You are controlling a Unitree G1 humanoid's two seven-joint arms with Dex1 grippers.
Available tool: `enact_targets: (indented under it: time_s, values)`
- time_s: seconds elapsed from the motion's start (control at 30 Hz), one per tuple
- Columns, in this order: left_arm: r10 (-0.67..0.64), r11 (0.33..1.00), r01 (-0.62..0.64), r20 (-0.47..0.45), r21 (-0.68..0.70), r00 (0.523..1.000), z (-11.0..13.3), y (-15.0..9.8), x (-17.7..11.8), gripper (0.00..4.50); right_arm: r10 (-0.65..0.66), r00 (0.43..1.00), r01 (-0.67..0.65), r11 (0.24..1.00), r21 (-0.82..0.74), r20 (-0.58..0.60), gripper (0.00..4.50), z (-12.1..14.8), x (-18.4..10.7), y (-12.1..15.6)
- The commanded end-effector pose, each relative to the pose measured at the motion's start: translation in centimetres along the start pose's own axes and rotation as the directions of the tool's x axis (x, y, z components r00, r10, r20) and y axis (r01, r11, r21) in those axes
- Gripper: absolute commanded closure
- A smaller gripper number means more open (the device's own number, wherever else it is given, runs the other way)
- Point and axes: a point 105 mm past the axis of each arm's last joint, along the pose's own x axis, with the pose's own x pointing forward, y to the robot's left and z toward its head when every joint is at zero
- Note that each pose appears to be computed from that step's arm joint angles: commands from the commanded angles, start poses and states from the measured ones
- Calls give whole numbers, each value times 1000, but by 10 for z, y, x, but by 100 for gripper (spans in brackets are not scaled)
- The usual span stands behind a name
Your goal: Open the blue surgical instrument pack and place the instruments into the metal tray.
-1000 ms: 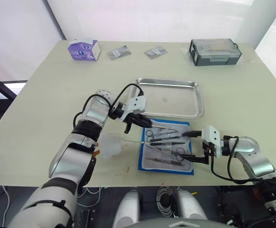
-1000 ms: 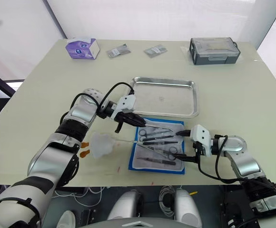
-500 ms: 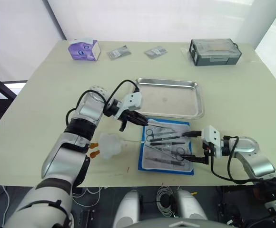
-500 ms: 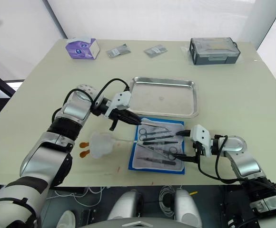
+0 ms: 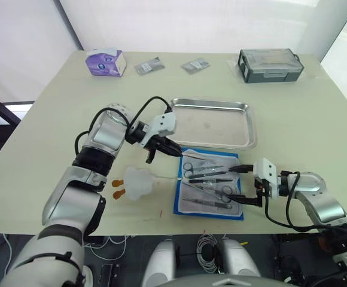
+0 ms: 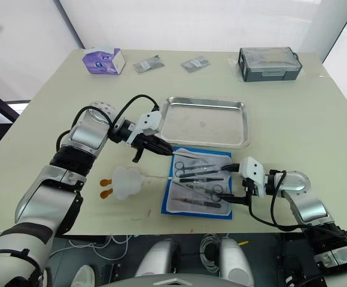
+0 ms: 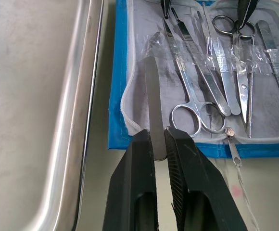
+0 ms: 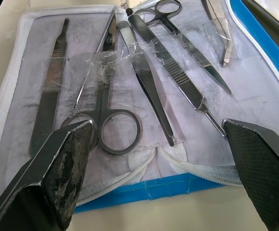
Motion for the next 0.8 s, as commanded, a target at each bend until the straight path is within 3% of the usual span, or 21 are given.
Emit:
enact_targets:
  time_s: [0.03, 0.5, 0.8]
  values:
    - [-21, 999, 21, 18, 33, 1000, 11, -3, -10, 448, 67, 981, -41, 989, 143, -183, 0, -52, 2, 24]
    - [17, 1000, -17, -15, -14, 1000, -1, -9, -34, 448, 63, 982, -36, 988, 147, -180, 0, -53, 3, 25]
    - [28, 999, -28, 3, -38, 1000, 5, -19, -51, 448, 66, 981, -40, 989, 143, -180, 0, -53, 3, 25]
